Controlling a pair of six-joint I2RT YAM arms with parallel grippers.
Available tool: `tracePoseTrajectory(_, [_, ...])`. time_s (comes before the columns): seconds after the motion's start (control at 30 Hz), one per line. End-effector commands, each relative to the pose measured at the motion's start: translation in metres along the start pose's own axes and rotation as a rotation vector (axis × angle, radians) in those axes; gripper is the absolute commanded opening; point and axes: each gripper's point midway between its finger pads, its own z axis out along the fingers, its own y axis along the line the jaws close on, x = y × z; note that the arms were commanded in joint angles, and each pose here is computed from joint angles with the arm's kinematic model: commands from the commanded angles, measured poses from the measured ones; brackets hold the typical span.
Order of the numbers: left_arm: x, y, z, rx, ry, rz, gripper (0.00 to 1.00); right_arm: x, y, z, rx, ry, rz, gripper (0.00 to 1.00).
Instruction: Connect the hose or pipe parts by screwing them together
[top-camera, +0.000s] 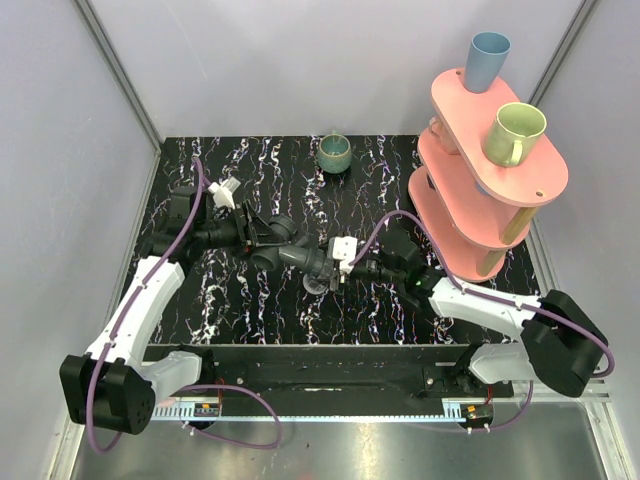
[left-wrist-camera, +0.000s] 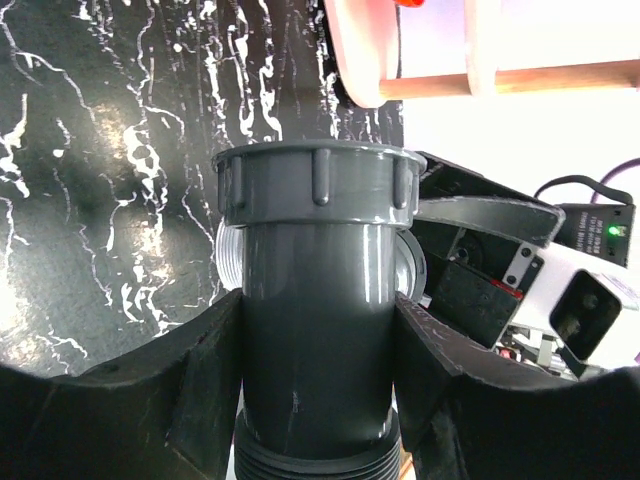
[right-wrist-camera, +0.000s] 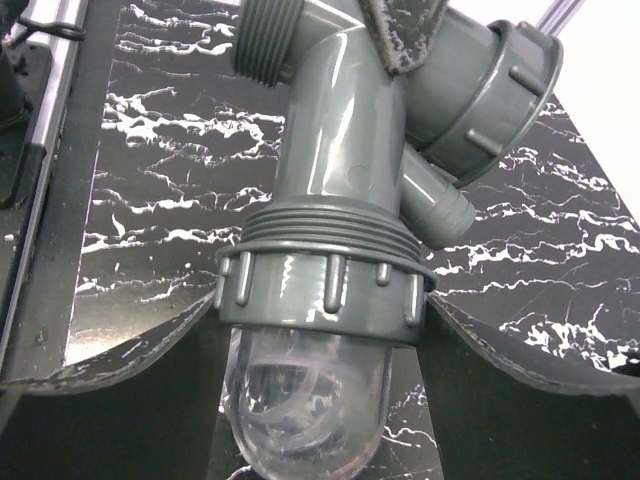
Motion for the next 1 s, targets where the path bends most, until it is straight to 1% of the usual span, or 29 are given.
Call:
tracePoseTrajectory(0.0, [-0.007, -0.046, -0.009, 0.222, -0.039, 0.117, 0.00, -0.034, -0.001, 0.011, 0.001, -0.130, 0.068, 0.78])
tracePoseTrajectory(0.03, [-0.005, -0.048, -0.009, 0.241, -0.040, 0.123, 0.00, -0.039, -0.006, 0.010, 0.038, -0.160, 0.076, 0.76])
tracePoseTrajectory(0.07, [-0.001, -0.046, -0.009, 0.251, -0.038, 0.121, 0.00, -0.043, -0.008, 0.010, 0.053, -0.177, 0.130, 0.73])
tracePoseTrajectory(0.1, [-0.002, -0.048, -0.009, 0.264, -0.053, 0.150, 0.00, -0.046, -0.010, 0.009, 0.069, -0.191, 0.164, 0.60])
tracePoseTrajectory(0.13, [-0.002, -0.048, -0.010, 0.272, -0.065, 0.175, 0.00, -0.053, -0.018, 0.009, 0.104, -0.212, 0.193, 0.52])
tracePoseTrajectory(0.17, [0.001, -0.047, -0.011, 0.283, -0.077, 0.217, 0.00, -0.058, -0.019, 0.008, 0.115, -0.227, 0.261, 0.45])
tracePoseTrajectory(0.2, [-0.003, -0.052, -0.014, 0.309, -0.118, 0.286, 0.00, -0.061, -0.022, 0.008, 0.129, -0.234, 0.295, 0.35])
tracePoseTrajectory(0.23, [-0.004, -0.054, -0.015, 0.324, -0.148, 0.334, 0.00, -0.066, -0.025, 0.009, 0.141, -0.242, 0.366, 0.31])
tracePoseTrajectory(0.27, [0.004, -0.053, -0.019, 0.365, -0.181, 0.390, 0.00, -0.070, -0.029, 0.008, 0.157, -0.250, 0.407, 0.28])
tracePoseTrajectory(0.3, [-0.003, -0.072, -0.028, 0.446, -0.279, 0.522, 0.00, -0.071, -0.033, 0.007, 0.174, -0.249, 0.455, 0.26])
tracePoseTrajectory(0.33, [-0.002, -0.074, -0.033, 0.473, -0.331, 0.554, 0.00, -0.074, -0.037, 0.006, 0.179, -0.250, 0.502, 0.21])
tracePoseTrajectory(0.37, [0.000, -0.070, -0.036, 0.476, -0.402, 0.569, 0.00, -0.075, -0.042, 0.004, 0.181, -0.259, 0.603, 0.19])
tracePoseTrajectory(0.4, [-0.002, -0.074, -0.041, 0.488, -0.455, 0.617, 0.00, -0.076, -0.045, 0.002, 0.176, -0.265, 0.656, 0.17])
tracePoseTrajectory(0.43, [-0.003, -0.072, -0.042, 0.480, -0.480, 0.634, 0.00, -0.079, -0.048, 0.000, 0.178, -0.287, 0.705, 0.20])
tracePoseTrajectory(0.47, [-0.001, -0.070, -0.041, 0.479, -0.481, 0.679, 0.00, -0.079, -0.055, -0.004, 0.196, -0.308, 0.812, 0.23])
tracePoseTrajectory(0.5, [0.002, -0.072, -0.041, 0.494, -0.470, 0.710, 0.00, -0.074, -0.057, -0.006, 0.218, -0.309, 0.862, 0.23])
tracePoseTrajectory(0.53, [0.004, -0.072, -0.040, 0.507, -0.454, 0.719, 0.00, -0.074, -0.060, -0.009, 0.235, -0.323, 0.943, 0.24])
tracePoseTrajectory(0.57, [0.010, -0.071, -0.037, 0.525, -0.409, 0.722, 0.00, -0.075, -0.066, -0.014, 0.248, -0.337, 0.978, 0.26])
tracePoseTrajectory(0.6, [0.011, -0.074, -0.038, 0.549, -0.407, 0.741, 0.00, -0.072, -0.070, -0.016, 0.262, -0.331, 1.032, 0.29])
tracePoseTrajectory(0.63, [0.014, -0.074, -0.038, 0.559, -0.395, 0.718, 0.00, -0.077, -0.072, -0.019, 0.258, -0.345, 1.103, 0.33])
tracePoseTrajectory(0.67, [0.011, -0.075, -0.038, 0.556, -0.409, 0.705, 0.00, -0.079, -0.073, -0.021, 0.257, -0.346, 1.125, 0.43])
tracePoseTrajectory(0.7, [0.010, -0.076, -0.039, 0.556, -0.418, 0.696, 0.00, -0.076, -0.078, -0.025, 0.276, -0.332, 1.151, 0.51])
tracePoseTrajectory(0.73, [0.010, -0.078, -0.040, 0.557, -0.419, 0.679, 0.00, -0.083, -0.079, -0.030, 0.285, -0.344, 1.137, 0.58])
tracePoseTrajectory(0.77, [0.007, -0.080, -0.042, 0.556, -0.433, 0.674, 0.00, -0.084, -0.080, -0.033, 0.302, -0.342, 1.121, 0.69])
tracePoseTrajectory(0.8, [0.007, -0.078, -0.041, 0.540, -0.420, 0.646, 0.00, -0.078, -0.080, -0.037, 0.333, -0.308, 1.118, 0.73])
tracePoseTrajectory(0.87, [0.005, -0.084, -0.044, 0.530, -0.417, 0.654, 0.00, -0.083, -0.089, -0.051, 0.417, -0.308, 1.046, 0.79])
tracePoseTrajectory(0.9, [0.005, -0.078, -0.040, 0.501, -0.396, 0.624, 0.00, -0.078, -0.091, -0.056, 0.462, -0.274, 1.039, 0.82])
tracePoseTrajectory(0.93, [0.002, -0.081, -0.043, 0.485, -0.405, 0.654, 0.00, -0.085, -0.099, -0.066, 0.513, -0.295, 0.979, 0.83])
tracePoseTrajectory(0.97, [-0.001, -0.078, -0.041, 0.461, -0.405, 0.649, 0.00, -0.088, -0.101, -0.071, 0.531, -0.300, 0.949, 0.83])
